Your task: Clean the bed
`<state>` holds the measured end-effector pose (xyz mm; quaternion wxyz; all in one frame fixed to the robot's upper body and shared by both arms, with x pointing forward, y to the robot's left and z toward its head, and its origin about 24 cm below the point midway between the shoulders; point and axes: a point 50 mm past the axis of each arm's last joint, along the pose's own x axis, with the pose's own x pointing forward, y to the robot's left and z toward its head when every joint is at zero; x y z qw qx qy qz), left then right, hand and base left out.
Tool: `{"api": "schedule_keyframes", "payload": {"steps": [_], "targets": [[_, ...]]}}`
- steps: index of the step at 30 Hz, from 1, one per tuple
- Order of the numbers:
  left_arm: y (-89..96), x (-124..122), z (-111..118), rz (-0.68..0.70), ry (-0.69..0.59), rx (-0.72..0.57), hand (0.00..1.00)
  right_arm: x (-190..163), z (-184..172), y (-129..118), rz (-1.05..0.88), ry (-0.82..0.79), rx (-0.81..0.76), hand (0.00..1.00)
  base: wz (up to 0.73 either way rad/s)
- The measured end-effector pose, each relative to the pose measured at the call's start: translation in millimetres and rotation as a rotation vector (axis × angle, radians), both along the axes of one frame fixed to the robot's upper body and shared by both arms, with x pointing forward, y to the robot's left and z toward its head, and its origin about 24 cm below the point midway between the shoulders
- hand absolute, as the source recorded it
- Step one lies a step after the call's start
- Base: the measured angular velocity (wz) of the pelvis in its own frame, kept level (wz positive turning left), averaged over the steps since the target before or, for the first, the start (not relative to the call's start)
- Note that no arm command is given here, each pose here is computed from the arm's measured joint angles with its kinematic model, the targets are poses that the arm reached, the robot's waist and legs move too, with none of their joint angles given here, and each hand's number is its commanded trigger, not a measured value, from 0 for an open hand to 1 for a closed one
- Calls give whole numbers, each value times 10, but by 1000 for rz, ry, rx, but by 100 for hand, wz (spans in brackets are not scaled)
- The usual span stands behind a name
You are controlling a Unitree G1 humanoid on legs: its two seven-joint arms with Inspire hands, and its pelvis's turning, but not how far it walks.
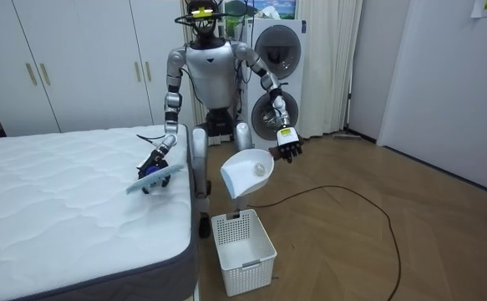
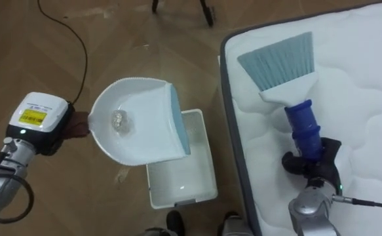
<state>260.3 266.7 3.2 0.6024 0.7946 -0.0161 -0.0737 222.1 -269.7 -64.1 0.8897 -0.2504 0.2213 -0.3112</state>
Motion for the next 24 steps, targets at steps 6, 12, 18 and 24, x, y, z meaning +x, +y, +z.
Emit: {"api": "schedule_keyframes", "payload": {"steps": [6,12,18,24], "targets": [[1,-66,-66,-3,29,6,100,-24,-5,-7,-23,-3,-17,0,6],[37,-83,-63,-15,58,47,100,-27,-9,21,-19,-3,-38,0,1],[95,-106,-34,-31,66,106,100,-29,-12,11,-26,0,-34,0,0],[49,-115,-38,-64,70,162,100,-32,30,-80,-45,-7,-64,0,5]]}}
